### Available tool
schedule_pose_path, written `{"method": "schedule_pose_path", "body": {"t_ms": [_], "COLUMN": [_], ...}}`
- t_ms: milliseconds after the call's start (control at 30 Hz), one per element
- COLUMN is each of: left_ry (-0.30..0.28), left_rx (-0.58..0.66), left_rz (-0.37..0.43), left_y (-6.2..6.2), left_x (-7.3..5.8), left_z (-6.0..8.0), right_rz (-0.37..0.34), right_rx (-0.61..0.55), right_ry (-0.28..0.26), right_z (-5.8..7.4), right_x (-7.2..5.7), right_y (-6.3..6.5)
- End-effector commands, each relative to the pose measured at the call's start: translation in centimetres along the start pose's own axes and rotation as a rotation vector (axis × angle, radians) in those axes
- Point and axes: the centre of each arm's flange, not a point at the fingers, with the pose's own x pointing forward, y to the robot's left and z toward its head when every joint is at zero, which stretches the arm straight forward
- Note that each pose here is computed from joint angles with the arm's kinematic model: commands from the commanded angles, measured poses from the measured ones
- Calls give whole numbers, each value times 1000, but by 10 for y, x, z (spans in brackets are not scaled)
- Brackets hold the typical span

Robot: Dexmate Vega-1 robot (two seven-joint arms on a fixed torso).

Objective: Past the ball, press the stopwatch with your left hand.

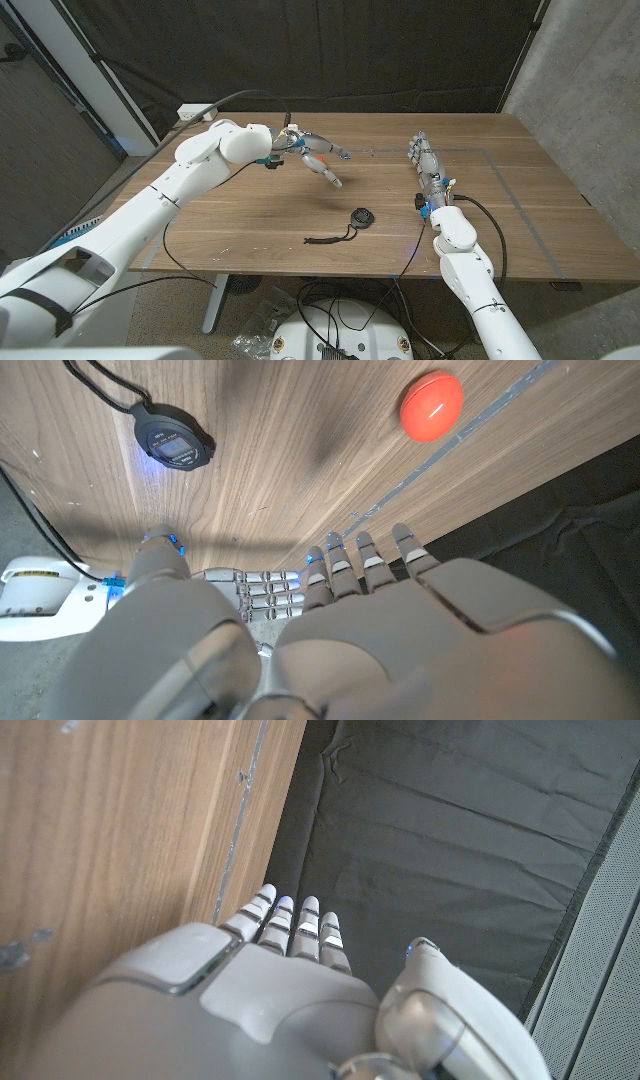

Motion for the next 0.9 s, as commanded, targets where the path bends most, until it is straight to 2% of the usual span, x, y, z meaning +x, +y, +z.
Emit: {"method": "schedule_pose_path", "body": {"t_ms": [33, 400, 900], "left_ry": [62, 84, 68], "left_rx": [130, 220, 314], "left_rz": [-86, -144, -170], "left_y": [3, 1, -5], "left_x": [16, 31, 41], "left_z": [24, 44, 71], "right_rz": [-7, -7, -14], "right_rx": [17, 29, 51], "right_ry": [2, 1, -5], "right_z": [-6, -9, -13], "right_x": [-4, -4, -6], "right_y": [-8, -15, -23]}}
